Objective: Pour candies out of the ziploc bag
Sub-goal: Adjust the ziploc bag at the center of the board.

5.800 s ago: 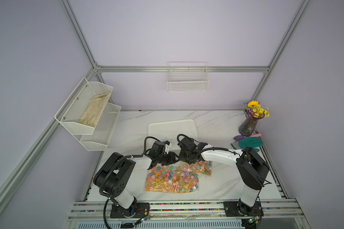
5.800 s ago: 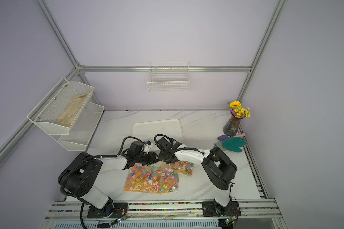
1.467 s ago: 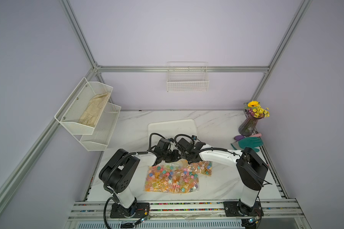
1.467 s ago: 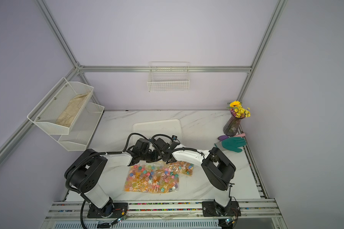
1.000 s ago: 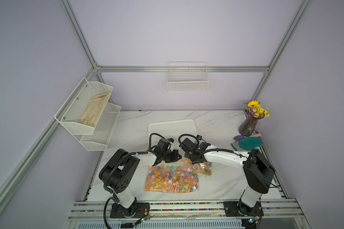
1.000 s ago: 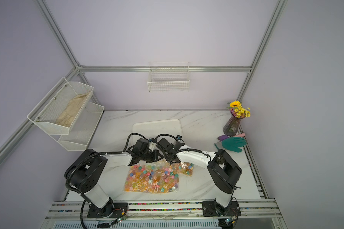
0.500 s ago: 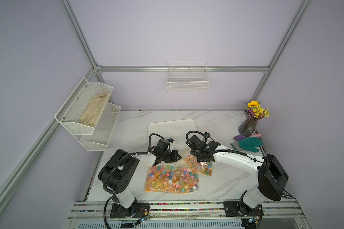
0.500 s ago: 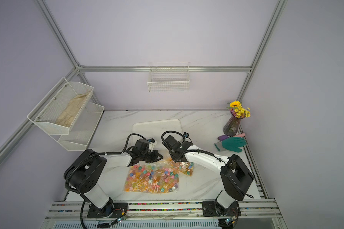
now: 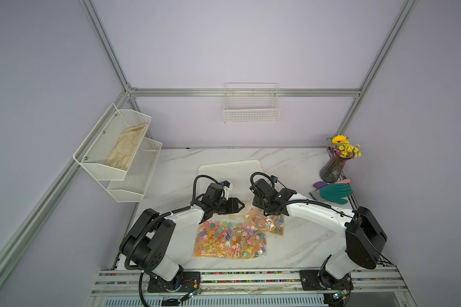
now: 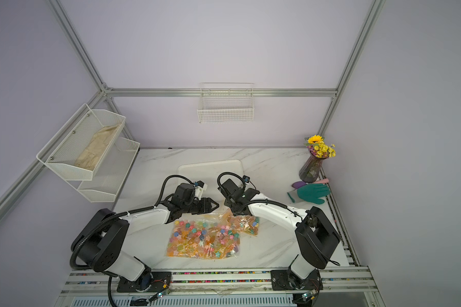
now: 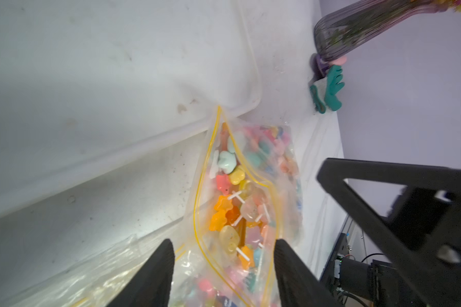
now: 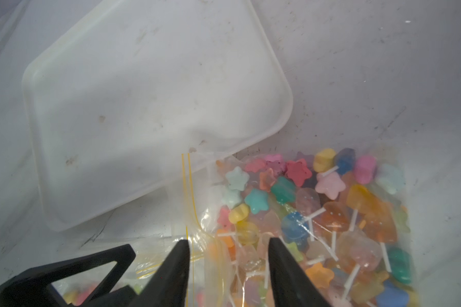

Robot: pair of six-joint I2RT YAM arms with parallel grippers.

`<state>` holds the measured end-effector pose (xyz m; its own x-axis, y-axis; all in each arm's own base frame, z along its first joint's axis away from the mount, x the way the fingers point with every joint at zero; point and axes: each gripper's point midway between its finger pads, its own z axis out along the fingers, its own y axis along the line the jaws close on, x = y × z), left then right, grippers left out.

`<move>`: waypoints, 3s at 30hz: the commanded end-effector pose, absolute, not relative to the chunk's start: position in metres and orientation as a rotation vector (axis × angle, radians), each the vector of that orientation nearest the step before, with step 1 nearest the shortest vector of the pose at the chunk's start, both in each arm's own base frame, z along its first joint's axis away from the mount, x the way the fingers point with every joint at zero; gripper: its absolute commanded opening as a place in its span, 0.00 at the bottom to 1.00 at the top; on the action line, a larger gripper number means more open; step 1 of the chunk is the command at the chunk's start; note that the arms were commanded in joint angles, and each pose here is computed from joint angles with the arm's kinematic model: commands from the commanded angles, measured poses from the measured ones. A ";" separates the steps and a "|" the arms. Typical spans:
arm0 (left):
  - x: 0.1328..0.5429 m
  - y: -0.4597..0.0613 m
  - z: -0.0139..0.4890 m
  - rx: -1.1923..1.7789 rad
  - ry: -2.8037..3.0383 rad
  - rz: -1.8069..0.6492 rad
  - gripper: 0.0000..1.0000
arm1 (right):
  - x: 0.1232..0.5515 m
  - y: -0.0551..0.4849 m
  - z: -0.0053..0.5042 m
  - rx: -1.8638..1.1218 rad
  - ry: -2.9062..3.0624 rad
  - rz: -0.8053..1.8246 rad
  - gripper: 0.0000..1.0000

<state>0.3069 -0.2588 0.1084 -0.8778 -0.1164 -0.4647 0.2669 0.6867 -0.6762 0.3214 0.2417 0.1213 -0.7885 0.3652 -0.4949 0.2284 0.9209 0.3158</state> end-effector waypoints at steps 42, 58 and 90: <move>0.306 -0.348 0.118 0.405 2.502 -1.079 0.12 | 0.288 0.117 0.054 0.908 2.519 0.750 0.80; 0.306 -0.341 0.144 0.381 2.441 -1.065 0.00 | 0.284 0.145 0.039 0.806 2.561 0.963 0.77; 0.363 -0.354 0.127 0.305 2.386 -0.986 0.58 | 0.312 0.104 0.051 0.987 2.446 0.779 0.80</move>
<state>0.3273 -0.3416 0.0840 -0.8925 0.0676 -0.4460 0.3451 0.7389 -0.5787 0.3090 0.1133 0.0543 -0.6982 0.7022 -0.1396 0.4713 0.5975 0.6487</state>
